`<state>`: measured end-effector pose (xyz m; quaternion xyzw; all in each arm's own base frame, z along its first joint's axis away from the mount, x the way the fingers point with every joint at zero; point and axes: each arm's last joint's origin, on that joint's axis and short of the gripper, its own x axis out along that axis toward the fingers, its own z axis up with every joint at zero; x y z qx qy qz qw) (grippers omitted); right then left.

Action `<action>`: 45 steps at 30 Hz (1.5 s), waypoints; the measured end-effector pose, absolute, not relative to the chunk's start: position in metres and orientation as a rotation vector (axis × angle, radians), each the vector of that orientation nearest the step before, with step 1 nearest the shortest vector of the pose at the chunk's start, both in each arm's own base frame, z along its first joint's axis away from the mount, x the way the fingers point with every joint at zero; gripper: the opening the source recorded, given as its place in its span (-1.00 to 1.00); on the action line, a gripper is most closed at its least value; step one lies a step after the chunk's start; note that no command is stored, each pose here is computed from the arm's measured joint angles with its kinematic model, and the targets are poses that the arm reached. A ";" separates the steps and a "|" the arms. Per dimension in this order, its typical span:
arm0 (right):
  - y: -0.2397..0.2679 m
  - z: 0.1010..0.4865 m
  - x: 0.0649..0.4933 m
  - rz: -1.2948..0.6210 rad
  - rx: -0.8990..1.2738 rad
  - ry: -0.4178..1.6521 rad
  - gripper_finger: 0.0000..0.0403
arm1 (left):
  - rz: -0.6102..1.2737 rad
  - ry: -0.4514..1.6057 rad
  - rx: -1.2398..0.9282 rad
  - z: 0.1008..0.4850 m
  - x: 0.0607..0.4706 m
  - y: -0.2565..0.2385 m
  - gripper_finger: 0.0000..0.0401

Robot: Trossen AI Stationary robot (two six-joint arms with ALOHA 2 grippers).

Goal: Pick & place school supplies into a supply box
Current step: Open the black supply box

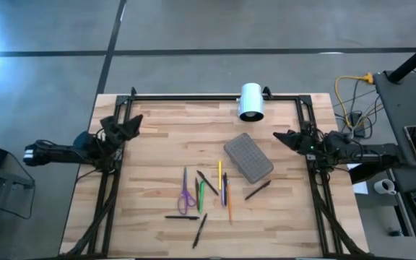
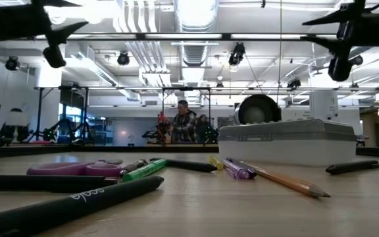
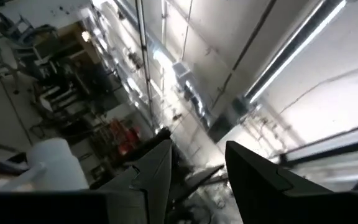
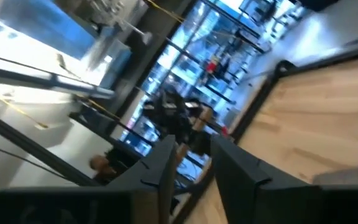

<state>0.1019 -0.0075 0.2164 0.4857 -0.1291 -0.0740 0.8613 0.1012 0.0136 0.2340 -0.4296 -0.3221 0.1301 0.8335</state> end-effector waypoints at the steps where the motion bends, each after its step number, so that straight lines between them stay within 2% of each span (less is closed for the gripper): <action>1: -0.007 0.216 0.103 -0.165 1.021 -0.233 -0.41 | 0.280 -0.650 -0.906 0.238 0.107 0.013 -0.32; 4: -0.006 0.217 0.106 -0.206 1.009 -0.052 -0.24 | 0.338 -0.509 -0.868 0.254 0.132 0.013 -0.32; 8: -0.007 0.221 0.100 -0.417 0.955 0.268 -0.07 | 0.455 -0.147 -0.788 0.265 0.183 0.011 -0.32; 13: -0.008 0.235 0.090 -0.627 0.856 0.542 0.02 | 0.545 0.264 -0.718 0.255 0.245 0.012 -0.32; 16: -0.008 0.239 0.091 -0.677 0.827 0.633 0.02 | 0.527 0.338 -0.727 0.259 0.282 0.017 -0.32; 21: -0.008 0.230 0.099 -0.698 0.838 0.675 0.02 | 0.539 0.503 -0.659 0.231 0.334 0.022 -0.32; 24: -0.007 0.217 0.102 -0.689 0.878 0.695 0.02 | 0.471 0.535 -0.621 0.229 0.365 0.021 -0.32; 28: -0.007 0.203 0.107 -0.671 0.924 0.661 0.02 | 0.473 0.706 -0.522 0.213 0.393 0.019 -0.32; 37: -0.007 0.191 0.120 -0.639 1.003 0.559 0.02 | 0.400 0.910 -0.316 0.200 0.416 0.020 -0.32; 45: -0.008 0.160 0.134 -0.646 1.101 0.512 0.02 | 0.377 0.878 -0.307 0.178 0.412 0.019 -0.32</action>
